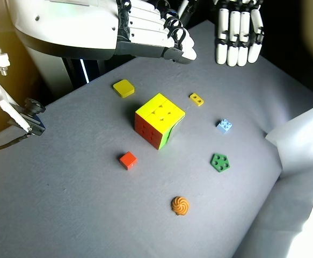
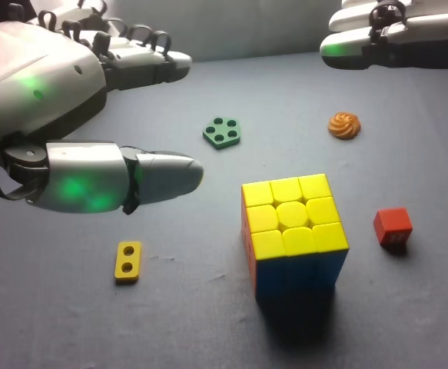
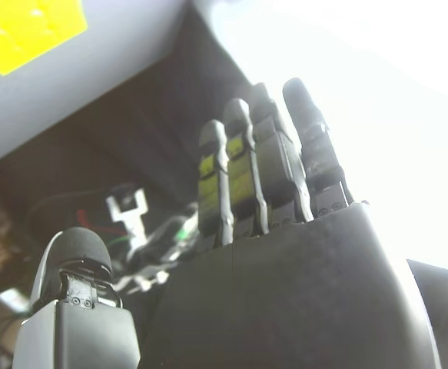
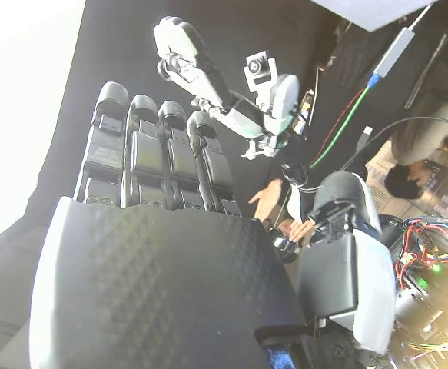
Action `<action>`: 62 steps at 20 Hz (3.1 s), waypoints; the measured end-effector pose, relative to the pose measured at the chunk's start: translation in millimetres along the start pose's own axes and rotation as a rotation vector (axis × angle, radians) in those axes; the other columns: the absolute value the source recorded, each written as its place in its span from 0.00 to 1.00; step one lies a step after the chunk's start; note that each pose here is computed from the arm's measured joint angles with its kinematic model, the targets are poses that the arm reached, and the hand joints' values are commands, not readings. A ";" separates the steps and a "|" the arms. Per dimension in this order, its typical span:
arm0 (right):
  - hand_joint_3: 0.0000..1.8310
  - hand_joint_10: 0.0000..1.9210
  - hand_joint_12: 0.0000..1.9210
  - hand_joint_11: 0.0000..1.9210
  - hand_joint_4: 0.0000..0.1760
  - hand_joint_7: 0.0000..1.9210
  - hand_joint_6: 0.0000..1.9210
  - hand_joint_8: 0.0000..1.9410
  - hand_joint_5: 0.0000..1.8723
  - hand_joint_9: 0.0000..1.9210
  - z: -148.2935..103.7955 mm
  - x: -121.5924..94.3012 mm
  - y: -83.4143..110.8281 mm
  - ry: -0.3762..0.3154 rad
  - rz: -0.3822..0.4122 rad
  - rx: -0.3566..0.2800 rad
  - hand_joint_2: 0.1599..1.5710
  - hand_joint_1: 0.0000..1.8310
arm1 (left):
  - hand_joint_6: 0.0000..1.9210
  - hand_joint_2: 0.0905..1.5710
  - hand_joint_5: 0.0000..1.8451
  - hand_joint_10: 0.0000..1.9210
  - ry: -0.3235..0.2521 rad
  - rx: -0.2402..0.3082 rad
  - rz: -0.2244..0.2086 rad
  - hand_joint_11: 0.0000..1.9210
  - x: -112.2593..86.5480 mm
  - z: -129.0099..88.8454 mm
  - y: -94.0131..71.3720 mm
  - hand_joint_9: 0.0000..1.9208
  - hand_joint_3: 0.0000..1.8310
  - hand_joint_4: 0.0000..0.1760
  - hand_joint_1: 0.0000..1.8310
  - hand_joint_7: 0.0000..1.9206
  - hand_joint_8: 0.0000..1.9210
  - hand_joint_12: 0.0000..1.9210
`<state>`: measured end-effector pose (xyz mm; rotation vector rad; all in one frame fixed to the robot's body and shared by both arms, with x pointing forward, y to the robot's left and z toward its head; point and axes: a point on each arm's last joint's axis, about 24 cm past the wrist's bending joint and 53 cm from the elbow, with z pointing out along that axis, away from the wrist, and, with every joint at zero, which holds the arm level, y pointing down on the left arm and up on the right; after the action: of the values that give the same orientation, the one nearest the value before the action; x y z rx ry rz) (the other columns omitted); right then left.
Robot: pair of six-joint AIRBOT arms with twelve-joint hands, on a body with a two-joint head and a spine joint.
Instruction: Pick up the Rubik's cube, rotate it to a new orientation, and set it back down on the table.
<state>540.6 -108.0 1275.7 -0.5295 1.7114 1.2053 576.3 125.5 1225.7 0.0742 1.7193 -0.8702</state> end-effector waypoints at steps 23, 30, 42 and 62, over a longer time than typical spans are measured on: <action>0.00 0.00 0.18 0.00 0.00 0.07 0.00 0.00 0.09 0.05 2.5 -2.2 -6.4 -0.016 0.062 0.037 0.61 0.01 | 0.00 0.54 0.12 0.00 -0.061 -0.159 -0.117 0.00 57.3 35.0 -1.9 0.00 0.00 0.13 0.47 0.05 0.00 0.00; 0.00 0.00 0.15 0.00 0.00 0.05 0.00 0.00 0.07 0.03 2.5 1.6 -7.2 0.000 0.037 0.041 0.60 0.03 | 0.00 0.47 0.05 0.00 -0.026 -0.262 -0.257 0.00 85.8 40.0 10.4 0.00 0.00 0.34 0.60 0.00 0.00 0.00; 0.00 0.00 0.13 0.00 0.00 0.06 0.00 0.00 0.08 0.03 2.4 1.9 -6.7 0.002 0.034 0.038 0.59 0.02 | 0.00 0.53 0.05 0.00 0.008 -0.362 -0.423 0.00 126.9 54.8 10.0 0.00 0.01 0.22 0.67 0.00 0.00 0.00; 0.00 0.00 0.15 0.00 0.00 0.07 0.00 0.00 0.10 0.04 2.4 2.6 -6.1 0.005 0.026 0.036 0.58 0.07 | 0.01 0.52 0.08 0.00 0.071 -0.468 -0.473 0.00 158.6 73.5 21.8 0.00 0.00 0.33 0.69 0.01 0.00 0.00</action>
<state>545.1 -108.1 1270.3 -0.4901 1.7453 1.1906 591.0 39.0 1072.9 -0.6429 2.0028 -0.7793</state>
